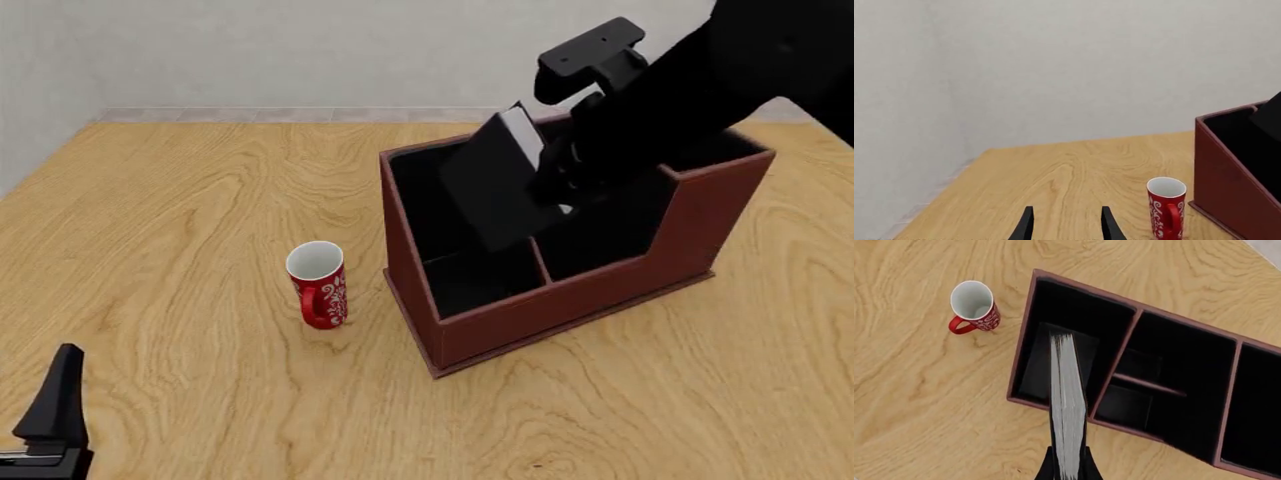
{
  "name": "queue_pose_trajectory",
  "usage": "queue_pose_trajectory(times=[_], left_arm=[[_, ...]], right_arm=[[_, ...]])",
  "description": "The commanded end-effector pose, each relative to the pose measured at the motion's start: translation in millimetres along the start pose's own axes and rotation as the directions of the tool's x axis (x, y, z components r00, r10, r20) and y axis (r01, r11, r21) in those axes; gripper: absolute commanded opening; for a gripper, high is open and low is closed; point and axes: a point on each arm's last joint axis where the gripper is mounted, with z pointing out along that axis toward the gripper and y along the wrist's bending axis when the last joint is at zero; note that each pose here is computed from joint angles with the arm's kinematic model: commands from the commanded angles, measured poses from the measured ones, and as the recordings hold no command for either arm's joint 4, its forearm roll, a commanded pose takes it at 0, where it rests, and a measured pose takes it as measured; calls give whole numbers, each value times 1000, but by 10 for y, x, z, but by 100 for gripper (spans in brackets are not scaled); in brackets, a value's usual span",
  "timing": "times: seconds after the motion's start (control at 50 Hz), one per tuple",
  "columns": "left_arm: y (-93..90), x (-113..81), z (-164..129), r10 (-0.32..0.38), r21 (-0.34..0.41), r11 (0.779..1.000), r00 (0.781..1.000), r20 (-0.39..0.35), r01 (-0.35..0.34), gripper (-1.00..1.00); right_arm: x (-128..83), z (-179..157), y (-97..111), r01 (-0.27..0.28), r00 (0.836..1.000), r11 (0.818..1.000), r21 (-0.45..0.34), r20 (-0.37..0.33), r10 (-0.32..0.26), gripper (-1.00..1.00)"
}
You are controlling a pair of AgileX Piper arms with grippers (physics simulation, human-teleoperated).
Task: Pick up the book and place it in the left compartment of the caddy.
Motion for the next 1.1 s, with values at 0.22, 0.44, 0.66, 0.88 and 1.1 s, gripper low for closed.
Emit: queue_pose_trajectory(times=[0.22,0.44,0.66,0.88,1.1], left_arm=[[1,51,-1,-7,-12,1000,1000,-18,7,100],[1,83,-3,-1,-20,1000,1000,-23,0,100],[3,79,-3,2,-22,1000,1000,-21,-2,100],[4,82,-3,5,-25,1000,1000,-22,-5,100],[7,89,-3,6,-31,999,1000,-27,-6,100]], right_arm=[[-96,252,-10,-1,999,1000,-9,-44,1,-100],[-113,425,-9,8,997,1000,-17,-81,-9,-100],[-83,571,10,13,995,1000,-23,-99,-15,-100],[-74,700,47,14,994,999,-29,-108,-17,-100],[-34,865,98,14,992,999,-38,-121,-19,-100]])
